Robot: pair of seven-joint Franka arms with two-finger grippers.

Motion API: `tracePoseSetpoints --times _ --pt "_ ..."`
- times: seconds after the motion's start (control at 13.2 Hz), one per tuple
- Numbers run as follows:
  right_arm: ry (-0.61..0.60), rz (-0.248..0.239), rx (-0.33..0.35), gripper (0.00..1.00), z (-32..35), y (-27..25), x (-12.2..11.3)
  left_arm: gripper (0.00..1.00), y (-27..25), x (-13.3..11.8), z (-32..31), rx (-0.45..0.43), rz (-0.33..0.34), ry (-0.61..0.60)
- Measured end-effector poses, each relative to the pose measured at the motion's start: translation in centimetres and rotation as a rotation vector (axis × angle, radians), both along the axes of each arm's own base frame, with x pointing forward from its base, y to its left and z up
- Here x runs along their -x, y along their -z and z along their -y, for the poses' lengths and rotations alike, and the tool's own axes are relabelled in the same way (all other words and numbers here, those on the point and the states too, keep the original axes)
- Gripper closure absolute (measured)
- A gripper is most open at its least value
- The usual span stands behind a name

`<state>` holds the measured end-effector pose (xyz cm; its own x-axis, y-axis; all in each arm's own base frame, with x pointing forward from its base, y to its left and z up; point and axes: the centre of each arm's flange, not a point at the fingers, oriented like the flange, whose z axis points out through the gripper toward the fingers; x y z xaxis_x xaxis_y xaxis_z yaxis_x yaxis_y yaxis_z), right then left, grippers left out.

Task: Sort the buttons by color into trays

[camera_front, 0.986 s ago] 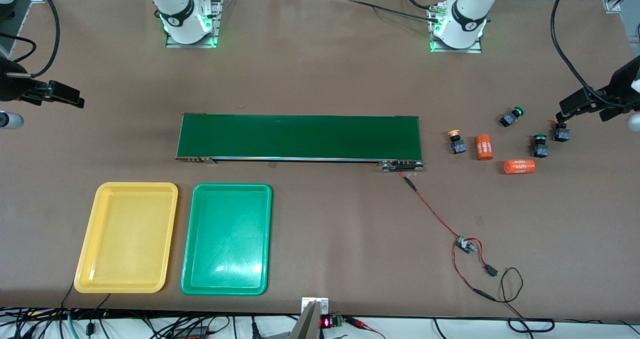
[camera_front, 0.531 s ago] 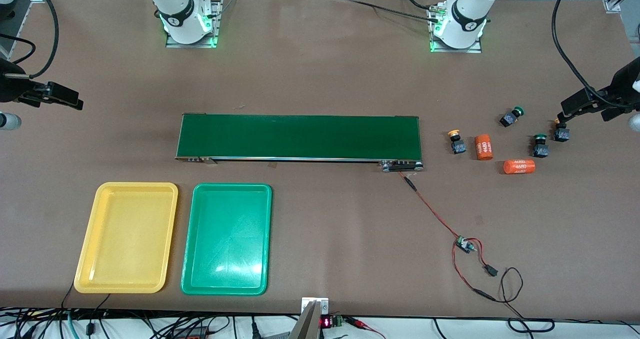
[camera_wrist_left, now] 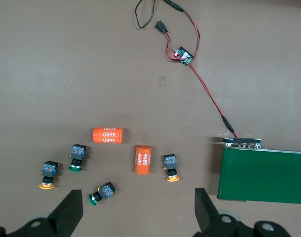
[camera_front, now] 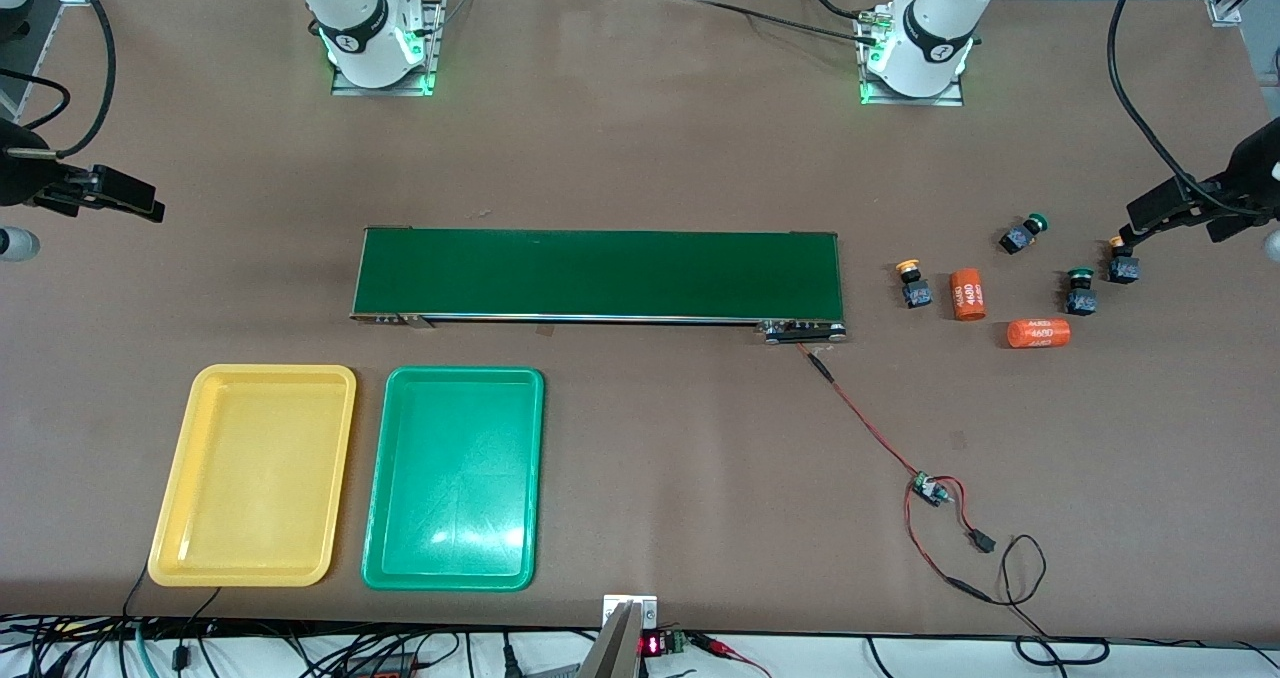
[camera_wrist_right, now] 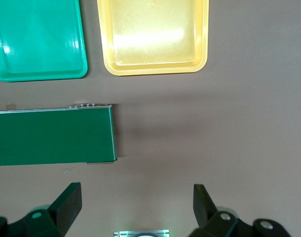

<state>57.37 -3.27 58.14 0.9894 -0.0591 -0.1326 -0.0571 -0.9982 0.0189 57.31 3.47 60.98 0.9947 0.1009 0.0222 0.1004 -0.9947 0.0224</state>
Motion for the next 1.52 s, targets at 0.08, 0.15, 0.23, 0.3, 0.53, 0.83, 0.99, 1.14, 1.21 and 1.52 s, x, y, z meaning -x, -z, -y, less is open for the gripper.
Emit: tracePoseSetpoints --times 0.08,0.15,0.23,0.3,0.53,0.83,0.99,1.14,1.21,1.52 --pt "0.0 0.001 0.0 0.0 0.0 0.0 0.0 0.0 0.0 0.0 -0.3 0.0 0.0 -0.006" --pt "0.0 0.002 0.0 0.0 0.0 0.0 0.0 0.0 0.0 0.0 -0.5 0.0 0.0 -0.009" --pt "0.0 0.003 0.0 0.0 0.0 0.0 0.0 0.0 0.0 0.0 -0.6 0.0 -0.002 -0.01" --pt "0.0 0.004 0.0 0.0 0.0 0.0 -0.1 0.0 0.3 0.0 -0.5 0.001 -0.01 -0.008" --pt "0.0 0.007 0.0 0.0 0.0 0.0 -0.1 0.0 4.0 -1.2 0.0 0.008 -0.093 0.003" --pt "0.001 0.01 -0.004 0.0 0.0 0.1 -0.2 0.0 11.8 -4.0 3.0 0.019 -0.218 0.056" --pt "0.005 0.008 -0.016 0.0 0.0 0.3 -0.3 0.0 15.1 -4.9 4.4 0.021 -0.266 0.079" --pt "0.009 0.005 -0.018 0.0 0.2 0.5 -0.4 0.0 17.8 -5.5 5.4 0.023 -0.303 0.096" --pt "0.01 0.005 -0.019 0.0 0.3 0.5 -0.4 0.0 18.7 -5.7 5.5 0.023 -0.317 0.098" --pt "0.01 0.006 -0.02 0.0 0.2 0.5 -0.4 0.0 21.7 -5.8 5.0 0.026 -0.35 0.088"
